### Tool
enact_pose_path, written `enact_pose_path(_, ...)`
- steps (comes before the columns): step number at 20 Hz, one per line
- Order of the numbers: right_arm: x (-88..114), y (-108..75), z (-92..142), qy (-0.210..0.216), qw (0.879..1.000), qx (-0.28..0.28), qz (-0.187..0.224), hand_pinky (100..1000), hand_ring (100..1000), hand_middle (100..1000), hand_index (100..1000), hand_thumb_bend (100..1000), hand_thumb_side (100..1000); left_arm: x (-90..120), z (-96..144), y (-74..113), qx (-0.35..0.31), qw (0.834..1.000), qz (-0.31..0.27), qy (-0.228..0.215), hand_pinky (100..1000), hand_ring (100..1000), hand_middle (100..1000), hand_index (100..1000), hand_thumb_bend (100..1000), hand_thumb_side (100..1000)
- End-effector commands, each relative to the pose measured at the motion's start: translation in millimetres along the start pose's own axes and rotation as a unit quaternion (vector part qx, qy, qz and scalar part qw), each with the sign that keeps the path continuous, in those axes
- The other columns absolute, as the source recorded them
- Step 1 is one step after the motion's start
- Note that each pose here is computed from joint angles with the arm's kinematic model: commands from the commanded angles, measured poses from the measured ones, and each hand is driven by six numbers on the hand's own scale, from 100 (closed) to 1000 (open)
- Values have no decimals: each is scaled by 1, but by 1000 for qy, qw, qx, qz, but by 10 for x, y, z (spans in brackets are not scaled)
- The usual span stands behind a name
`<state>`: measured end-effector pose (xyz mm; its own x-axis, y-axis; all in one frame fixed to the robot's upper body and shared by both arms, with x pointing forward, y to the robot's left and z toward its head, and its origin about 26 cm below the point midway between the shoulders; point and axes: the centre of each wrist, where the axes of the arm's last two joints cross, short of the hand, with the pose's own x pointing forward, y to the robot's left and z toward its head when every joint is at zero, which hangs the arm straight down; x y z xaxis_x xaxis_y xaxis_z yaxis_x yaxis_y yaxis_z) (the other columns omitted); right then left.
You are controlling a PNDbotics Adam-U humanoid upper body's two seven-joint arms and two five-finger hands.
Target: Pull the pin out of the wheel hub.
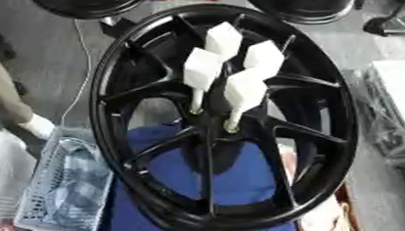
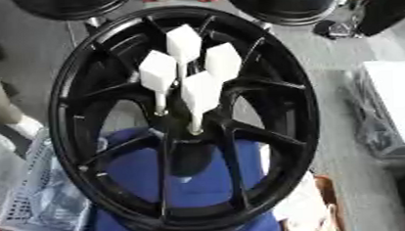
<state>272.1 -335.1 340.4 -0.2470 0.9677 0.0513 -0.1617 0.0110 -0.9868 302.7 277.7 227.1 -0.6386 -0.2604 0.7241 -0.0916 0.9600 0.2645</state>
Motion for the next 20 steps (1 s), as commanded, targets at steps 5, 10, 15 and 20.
enact_pose_path(5,13,199,-57,-23,1000,-9,-12,873,850,844,873,393,279,98,-65,15,-12,1000,-5,-19,706,557,542,675,100,669)
enact_pose_path(10,68,299,-119,-47,999,-10,-9,872,854,854,881,411,252,107,-76,-5,-18,1000,-2,-21,706,560,542,674,100,671)
enact_pose_path(15,165,301,-176,-70,998,-5,-3,875,860,857,886,429,194,113,-84,-19,-23,999,0,-22,706,563,542,674,100,672)
enact_pose_path(20,258,259,-219,-82,997,0,-8,872,862,857,881,433,167,120,-91,-24,-26,999,1,-23,706,563,543,674,100,672)
